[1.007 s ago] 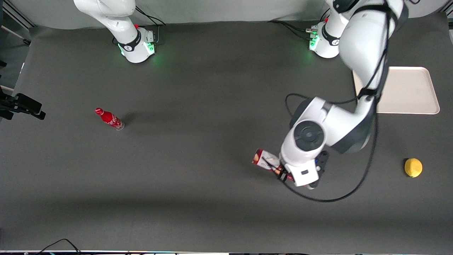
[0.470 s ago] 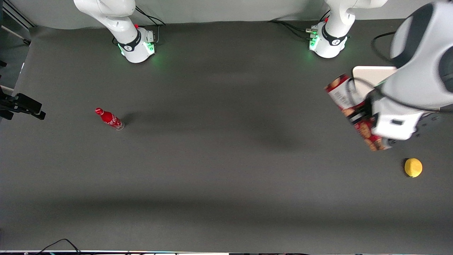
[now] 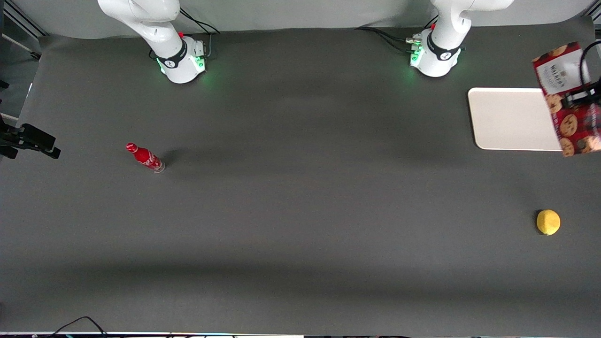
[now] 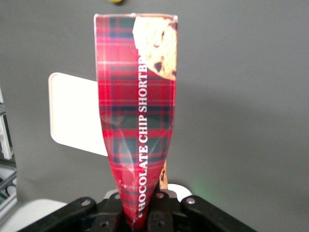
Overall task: Place red cookie box on tray
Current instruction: 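Lower the upright cookie box onto the tray's edge and open the gripper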
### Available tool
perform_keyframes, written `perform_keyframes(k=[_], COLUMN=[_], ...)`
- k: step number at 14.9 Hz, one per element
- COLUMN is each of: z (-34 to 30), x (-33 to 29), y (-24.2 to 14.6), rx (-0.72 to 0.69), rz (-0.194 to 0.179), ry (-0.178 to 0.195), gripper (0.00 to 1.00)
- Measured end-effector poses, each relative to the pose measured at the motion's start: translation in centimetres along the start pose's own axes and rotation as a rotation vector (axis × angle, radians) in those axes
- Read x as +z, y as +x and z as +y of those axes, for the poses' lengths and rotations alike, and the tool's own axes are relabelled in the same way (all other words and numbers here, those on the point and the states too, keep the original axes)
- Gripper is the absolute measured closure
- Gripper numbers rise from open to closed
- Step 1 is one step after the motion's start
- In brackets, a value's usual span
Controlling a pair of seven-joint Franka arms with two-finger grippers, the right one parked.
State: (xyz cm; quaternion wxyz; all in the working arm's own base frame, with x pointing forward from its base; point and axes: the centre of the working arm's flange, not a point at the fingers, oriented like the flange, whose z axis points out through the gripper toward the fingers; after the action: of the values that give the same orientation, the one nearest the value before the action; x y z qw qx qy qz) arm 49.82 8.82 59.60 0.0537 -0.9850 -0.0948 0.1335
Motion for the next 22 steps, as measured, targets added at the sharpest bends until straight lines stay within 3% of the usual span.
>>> perform_keyframes(k=[2, 5, 8, 11, 13, 16, 22], z=[-5.4, -11.9, -18.4, -23.3, -25.3, -26.8, -30.0], x=[4.8, 13.4, 21.8, 29.3, 32.4, 35.0, 40.3], y=[-1.9, -3.1, -3.6, -4.8, -4.9, -4.2, -5.2], rx=[0.030, 0.088, 0.146, 0.174, 0.221, 0.275, 0.300], rz=[0.008, 0.027, 0.093, 0.161, 0.182, 0.179, 0.176], ry=[-0.021, -0.007, -0.020, 0.003, 0.050, 0.105, 0.072], gripper=[0.86, 0.86, 0.86, 0.86, 0.86, 0.86, 0.86])
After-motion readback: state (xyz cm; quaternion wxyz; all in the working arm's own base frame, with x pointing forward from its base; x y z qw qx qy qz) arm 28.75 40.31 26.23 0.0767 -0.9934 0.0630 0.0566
